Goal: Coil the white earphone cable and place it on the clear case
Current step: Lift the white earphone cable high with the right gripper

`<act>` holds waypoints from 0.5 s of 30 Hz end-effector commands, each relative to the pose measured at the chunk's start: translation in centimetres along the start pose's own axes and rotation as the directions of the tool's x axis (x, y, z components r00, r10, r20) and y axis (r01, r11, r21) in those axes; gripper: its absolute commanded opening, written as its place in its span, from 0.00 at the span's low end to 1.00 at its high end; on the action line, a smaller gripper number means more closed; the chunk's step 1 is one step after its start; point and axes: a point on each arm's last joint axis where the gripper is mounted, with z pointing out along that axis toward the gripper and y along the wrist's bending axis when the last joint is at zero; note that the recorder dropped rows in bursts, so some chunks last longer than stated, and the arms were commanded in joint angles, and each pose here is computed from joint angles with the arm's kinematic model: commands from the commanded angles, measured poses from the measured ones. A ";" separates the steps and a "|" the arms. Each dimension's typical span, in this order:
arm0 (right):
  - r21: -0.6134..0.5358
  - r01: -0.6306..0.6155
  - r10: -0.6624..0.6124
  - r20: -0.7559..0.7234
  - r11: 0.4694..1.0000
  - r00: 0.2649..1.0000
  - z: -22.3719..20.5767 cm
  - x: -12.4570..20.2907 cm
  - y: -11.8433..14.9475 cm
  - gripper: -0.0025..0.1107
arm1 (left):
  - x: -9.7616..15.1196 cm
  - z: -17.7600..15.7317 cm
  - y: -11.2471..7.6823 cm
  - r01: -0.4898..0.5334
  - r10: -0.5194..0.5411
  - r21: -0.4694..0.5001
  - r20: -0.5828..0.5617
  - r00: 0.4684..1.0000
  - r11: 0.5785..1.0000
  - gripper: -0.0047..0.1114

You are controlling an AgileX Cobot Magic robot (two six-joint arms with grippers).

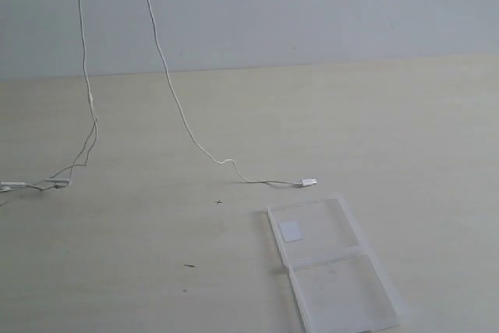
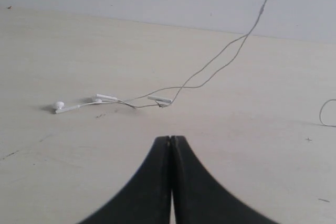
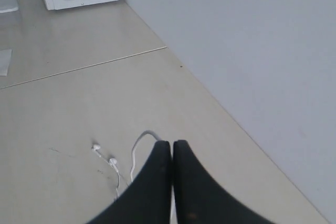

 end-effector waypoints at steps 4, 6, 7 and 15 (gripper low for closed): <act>0.006 0.011 -0.011 0.042 1.000 0.999 -1.1 -1.0 0.3 0.02 | -0.5 0.0 -0.1 0.008 -0.008 0.013 0.070 0.998 1.000 0.04; 0.007 0.013 -0.013 0.050 1.000 0.999 -1.5 -1.3 0.4 0.02 | -0.7 0.0 -0.1 0.007 -0.009 0.018 0.093 0.996 1.000 0.04; 0.011 0.017 -0.017 0.057 1.000 0.998 -1.7 -1.4 0.5 0.02 | -0.8 0.0 -0.2 0.007 -0.009 0.019 0.097 0.995 1.000 0.04; 0.013 0.028 -0.030 0.154 1.000 0.988 -4.1 -3.5 1.5 0.02 | -1.8 -0.2 -0.4 -0.052 0.044 0.030 0.207 0.977 0.998 0.04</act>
